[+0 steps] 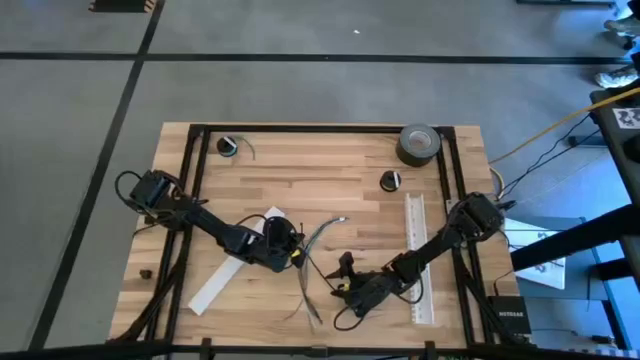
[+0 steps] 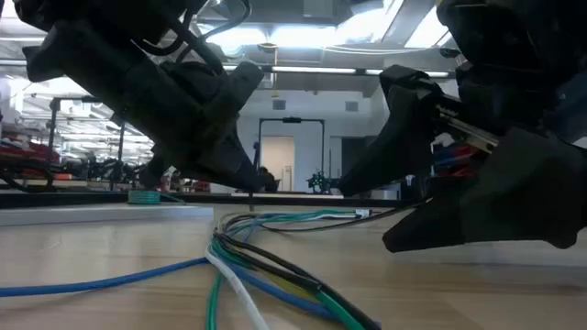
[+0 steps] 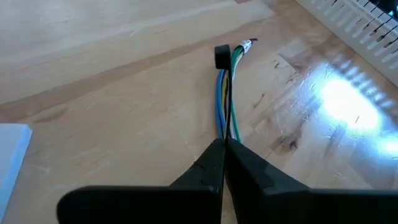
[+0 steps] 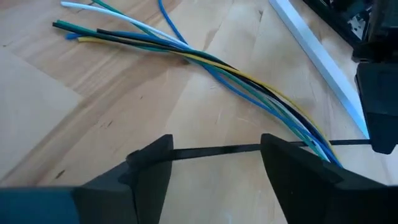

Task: Ziptie cables
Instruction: Wrap the cable wires using the black zip tie

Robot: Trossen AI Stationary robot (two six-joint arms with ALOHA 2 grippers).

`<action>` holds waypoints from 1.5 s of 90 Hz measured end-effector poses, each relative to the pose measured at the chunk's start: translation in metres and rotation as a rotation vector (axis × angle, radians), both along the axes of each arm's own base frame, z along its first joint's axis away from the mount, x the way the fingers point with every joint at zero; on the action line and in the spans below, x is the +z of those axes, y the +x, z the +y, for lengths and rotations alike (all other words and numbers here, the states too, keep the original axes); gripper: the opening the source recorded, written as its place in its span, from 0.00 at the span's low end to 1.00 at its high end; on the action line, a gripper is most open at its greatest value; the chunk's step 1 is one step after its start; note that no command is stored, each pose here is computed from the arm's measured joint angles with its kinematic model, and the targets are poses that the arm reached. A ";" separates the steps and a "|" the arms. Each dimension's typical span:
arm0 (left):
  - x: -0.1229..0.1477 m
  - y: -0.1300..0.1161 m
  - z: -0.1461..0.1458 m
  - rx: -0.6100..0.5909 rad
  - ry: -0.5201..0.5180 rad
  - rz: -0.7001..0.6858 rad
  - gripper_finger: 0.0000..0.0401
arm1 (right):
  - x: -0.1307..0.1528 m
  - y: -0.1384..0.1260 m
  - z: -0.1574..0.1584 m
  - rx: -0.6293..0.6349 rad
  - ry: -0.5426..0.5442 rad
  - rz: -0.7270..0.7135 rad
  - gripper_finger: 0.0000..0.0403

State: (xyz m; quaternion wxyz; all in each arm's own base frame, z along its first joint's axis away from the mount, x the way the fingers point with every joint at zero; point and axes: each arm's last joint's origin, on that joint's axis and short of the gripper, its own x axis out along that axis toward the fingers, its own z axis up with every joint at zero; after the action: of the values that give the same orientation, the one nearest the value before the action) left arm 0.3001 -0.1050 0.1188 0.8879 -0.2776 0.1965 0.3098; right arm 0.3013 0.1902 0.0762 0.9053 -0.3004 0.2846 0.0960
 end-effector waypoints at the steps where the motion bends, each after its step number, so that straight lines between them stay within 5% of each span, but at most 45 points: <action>1: 0.000 0.000 0.000 0.000 0.000 0.000 0.00 | 0.000 0.000 0.000 0.000 0.000 0.000 0.53; 39: 0.000 0.000 0.000 0.002 -0.003 -0.001 0.00 | 0.001 0.004 -0.004 0.012 0.032 -0.005 0.35; 70: 0.000 0.000 0.000 0.001 -0.002 -0.001 0.00 | 0.001 0.006 -0.006 0.009 0.050 -0.002 0.03; 84: 0.000 0.000 0.000 0.001 -0.001 0.000 0.00 | 0.001 0.006 -0.006 -0.001 0.074 0.001 0.01; 135: 0.005 0.006 -0.002 -0.101 0.064 0.009 0.00 | 0.032 0.021 -0.043 0.010 0.628 0.224 0.00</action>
State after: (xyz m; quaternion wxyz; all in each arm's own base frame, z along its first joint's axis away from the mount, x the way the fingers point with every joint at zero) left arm 0.3057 -0.1074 0.1241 0.9099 -0.2373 0.2043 0.2722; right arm 0.3220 0.1472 0.1085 0.9163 0.0043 0.3372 0.2159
